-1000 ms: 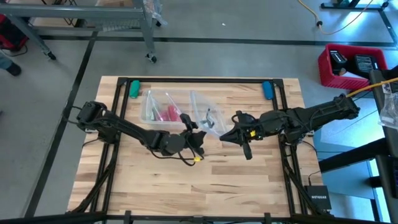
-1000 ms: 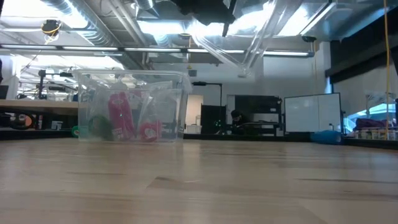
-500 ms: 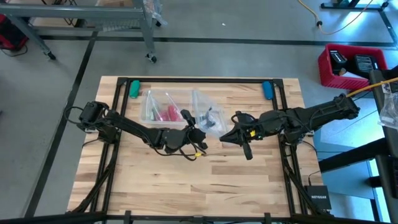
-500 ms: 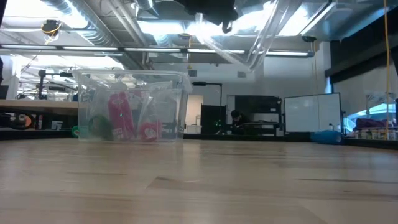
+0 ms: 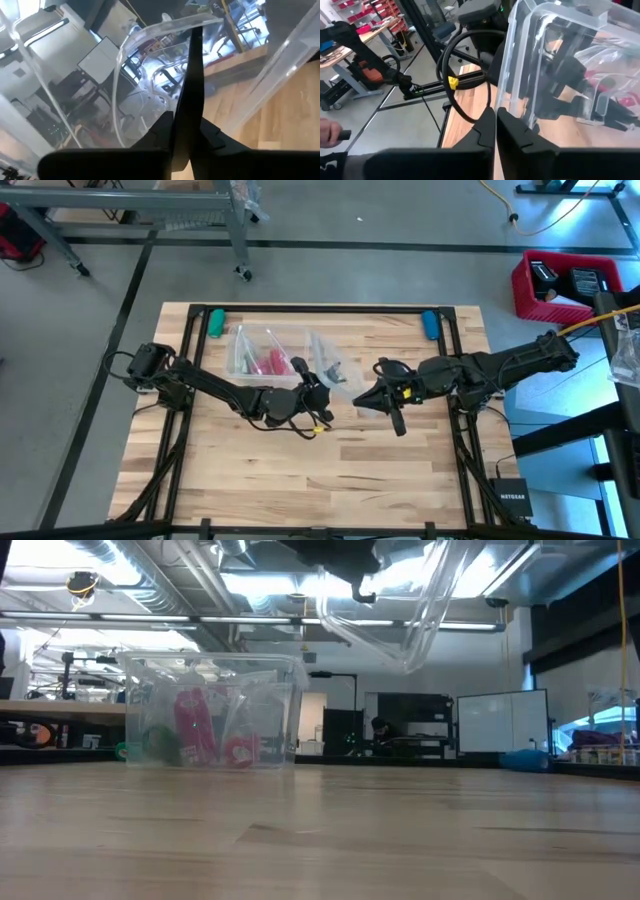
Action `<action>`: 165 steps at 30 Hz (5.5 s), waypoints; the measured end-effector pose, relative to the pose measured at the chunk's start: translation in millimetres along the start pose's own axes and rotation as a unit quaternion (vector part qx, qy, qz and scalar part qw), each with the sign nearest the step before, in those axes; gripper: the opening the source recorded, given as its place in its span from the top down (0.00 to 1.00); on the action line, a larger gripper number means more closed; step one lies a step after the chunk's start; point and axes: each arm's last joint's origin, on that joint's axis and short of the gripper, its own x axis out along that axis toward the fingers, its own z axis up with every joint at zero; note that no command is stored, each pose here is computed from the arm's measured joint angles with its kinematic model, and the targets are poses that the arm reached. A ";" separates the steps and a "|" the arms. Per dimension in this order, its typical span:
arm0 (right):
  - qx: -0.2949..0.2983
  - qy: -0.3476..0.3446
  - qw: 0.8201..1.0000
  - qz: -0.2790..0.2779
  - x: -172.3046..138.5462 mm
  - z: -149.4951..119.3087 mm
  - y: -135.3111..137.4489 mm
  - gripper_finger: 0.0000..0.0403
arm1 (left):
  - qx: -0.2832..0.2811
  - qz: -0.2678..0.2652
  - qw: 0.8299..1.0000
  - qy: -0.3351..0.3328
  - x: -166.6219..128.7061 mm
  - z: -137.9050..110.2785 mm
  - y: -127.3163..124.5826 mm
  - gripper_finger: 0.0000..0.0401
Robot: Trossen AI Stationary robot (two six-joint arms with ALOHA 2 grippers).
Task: Roll bandage
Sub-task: Close the transparent container
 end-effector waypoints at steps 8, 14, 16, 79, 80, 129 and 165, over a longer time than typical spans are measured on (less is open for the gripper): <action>-0.006 -0.003 1.000 0.021 -8.8 3.3 1.4 0.81 | 0.013 -0.003 1.000 -0.013 -22.2 14.3 1.8 0.95; -0.066 -0.017 0.996 0.051 -42.5 10.6 2.5 0.68 | 0.002 -0.034 0.999 0.023 -50.6 37.2 41.8 0.95; -0.068 -0.028 0.996 0.045 -55.4 13.1 1.6 0.67 | 0.007 -0.045 0.998 0.044 -56.9 43.6 59.6 0.95; -0.063 0.051 0.972 -0.220 149.8 -159.8 -204.2 0.71 | 0.026 -0.344 0.794 0.500 11.9 -48.5 253.8 0.95; -0.061 0.050 0.972 -0.220 150.1 -160.2 -204.4 0.71 | 0.022 -0.345 0.793 0.501 12.2 -49.2 254.3 0.95; -0.033 -0.021 0.979 -0.198 184.9 -152.6 -213.0 0.71 | 0.051 -0.376 0.764 0.521 44.0 -83.3 170.1 0.89; -0.130 0.052 0.969 -0.204 98.0 -59.5 -158.1 0.71 | -0.140 -0.235 0.938 0.213 -69.8 -42.2 246.0 0.76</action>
